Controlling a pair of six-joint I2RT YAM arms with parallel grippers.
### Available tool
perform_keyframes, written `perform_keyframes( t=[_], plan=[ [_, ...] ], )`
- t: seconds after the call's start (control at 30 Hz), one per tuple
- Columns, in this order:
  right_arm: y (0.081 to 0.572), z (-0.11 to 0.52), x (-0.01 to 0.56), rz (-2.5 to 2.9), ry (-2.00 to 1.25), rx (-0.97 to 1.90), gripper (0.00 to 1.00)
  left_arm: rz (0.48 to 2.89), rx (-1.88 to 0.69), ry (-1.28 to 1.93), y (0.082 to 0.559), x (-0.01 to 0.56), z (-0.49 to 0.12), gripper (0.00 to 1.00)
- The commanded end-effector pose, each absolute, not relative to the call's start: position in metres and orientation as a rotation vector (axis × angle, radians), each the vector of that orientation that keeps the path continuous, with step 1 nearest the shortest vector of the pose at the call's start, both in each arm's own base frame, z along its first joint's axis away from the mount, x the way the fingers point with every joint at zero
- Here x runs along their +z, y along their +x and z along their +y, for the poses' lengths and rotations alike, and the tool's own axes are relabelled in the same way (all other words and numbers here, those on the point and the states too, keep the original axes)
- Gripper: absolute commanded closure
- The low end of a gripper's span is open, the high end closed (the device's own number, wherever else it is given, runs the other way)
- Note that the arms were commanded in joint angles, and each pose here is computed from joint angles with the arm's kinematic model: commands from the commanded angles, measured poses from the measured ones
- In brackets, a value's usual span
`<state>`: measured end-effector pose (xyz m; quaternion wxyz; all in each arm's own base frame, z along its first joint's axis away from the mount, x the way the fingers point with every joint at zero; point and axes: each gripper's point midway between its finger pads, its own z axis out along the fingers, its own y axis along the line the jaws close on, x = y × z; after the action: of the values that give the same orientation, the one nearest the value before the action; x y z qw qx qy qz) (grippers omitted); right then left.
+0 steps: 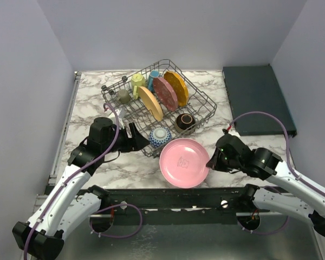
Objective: Load the mixed dishes into the dish rack
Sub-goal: Pick up the plate at the center of the board.
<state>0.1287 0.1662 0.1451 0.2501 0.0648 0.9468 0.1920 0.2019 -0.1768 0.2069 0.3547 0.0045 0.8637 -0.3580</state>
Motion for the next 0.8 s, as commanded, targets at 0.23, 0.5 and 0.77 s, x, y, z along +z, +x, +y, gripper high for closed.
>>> perform_keyframes(
  t=[0.23,0.5,0.77],
  plan=[
    [0.139,0.174,0.196,2.494,0.061,0.569,1.00,2.272,-1.341,0.116,0.157,0.229,-0.214,0.23],
    [0.151,0.189,0.213,2.459,0.016,0.592,1.00,2.309,-1.449,0.055,0.145,0.231,-0.219,0.22],
    [0.163,0.210,0.230,2.434,-0.036,0.639,1.00,2.333,-1.517,0.029,0.137,0.228,-0.222,0.22]
  ],
)
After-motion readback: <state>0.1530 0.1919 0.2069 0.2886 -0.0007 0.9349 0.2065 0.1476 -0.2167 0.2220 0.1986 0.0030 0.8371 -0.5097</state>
